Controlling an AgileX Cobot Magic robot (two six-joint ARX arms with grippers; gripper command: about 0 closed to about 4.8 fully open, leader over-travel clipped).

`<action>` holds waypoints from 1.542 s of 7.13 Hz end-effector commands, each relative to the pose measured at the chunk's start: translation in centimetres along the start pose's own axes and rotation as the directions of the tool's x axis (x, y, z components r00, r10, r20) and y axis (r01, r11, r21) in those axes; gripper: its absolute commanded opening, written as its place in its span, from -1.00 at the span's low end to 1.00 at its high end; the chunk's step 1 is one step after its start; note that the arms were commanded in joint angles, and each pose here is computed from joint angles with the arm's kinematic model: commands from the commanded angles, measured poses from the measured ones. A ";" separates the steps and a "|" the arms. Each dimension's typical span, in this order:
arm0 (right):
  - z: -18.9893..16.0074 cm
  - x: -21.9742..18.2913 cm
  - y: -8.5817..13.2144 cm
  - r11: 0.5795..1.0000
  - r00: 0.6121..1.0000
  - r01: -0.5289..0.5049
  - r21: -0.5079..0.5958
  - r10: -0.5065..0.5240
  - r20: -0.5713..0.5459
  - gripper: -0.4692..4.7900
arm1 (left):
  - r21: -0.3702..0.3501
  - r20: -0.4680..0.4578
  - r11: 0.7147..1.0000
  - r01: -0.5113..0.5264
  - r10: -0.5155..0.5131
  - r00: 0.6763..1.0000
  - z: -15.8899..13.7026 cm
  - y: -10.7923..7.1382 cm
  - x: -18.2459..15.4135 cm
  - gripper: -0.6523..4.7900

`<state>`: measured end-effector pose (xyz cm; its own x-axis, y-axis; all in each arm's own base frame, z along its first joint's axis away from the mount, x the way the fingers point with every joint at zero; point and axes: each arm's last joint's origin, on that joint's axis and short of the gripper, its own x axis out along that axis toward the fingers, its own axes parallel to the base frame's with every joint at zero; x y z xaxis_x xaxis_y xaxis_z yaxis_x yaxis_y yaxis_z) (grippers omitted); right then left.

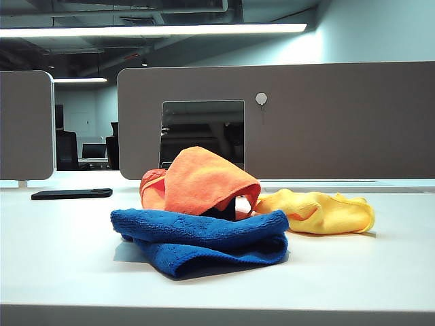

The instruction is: Pick up a rag that is the same color as the top surface of the Rubik's Cube and cover the cube with it.

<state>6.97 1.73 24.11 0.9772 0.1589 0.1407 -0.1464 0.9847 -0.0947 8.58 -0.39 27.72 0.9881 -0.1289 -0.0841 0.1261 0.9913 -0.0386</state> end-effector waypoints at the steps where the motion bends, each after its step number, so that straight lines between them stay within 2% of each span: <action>1: -2.5 0.9 -1.2 0.983 0.983 0.183 0.032 -0.184 0.023 -0.84 | -0.039 -0.016 0.999 -0.002 0.002 1.000 -4.1 0.0 -0.7 -0.78; 2: -3.0 1.0 -1.3 0.979 0.981 0.189 0.075 -0.192 0.027 -0.84 | -0.063 -0.017 0.998 -0.007 0.006 1.000 -4.3 0.1 -0.6 -0.78; 3: -4.2 1.2 -1.3 0.986 0.989 0.142 0.084 -0.144 0.016 -0.84 | -0.085 -0.035 0.996 -0.017 0.014 0.999 -4.9 0.1 -0.4 -0.78; 8: -7.0 1.5 -1.1 0.987 0.990 0.136 0.082 -0.132 -0.059 -0.84 | -0.092 -0.051 0.996 -0.014 0.009 0.999 -8.1 0.4 1.2 -0.78; 9: -7.3 1.5 -1.1 0.987 0.989 0.136 0.083 -0.130 -0.071 -0.84 | -0.111 -0.063 0.994 -0.015 0.008 0.998 -9.7 0.5 1.8 -0.78; 11: -7.3 1.5 -1.1 0.987 0.989 0.135 0.083 -0.129 -0.071 -0.84 | -0.112 -0.055 0.994 0.018 -0.024 0.998 -10.5 0.5 2.1 -0.78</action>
<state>9.73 0.39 17.05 0.9981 0.0224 0.0581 -0.0227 0.9997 0.0035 9.72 -0.39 17.09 0.9783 -0.1266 -0.1641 0.1027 0.9838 -0.1472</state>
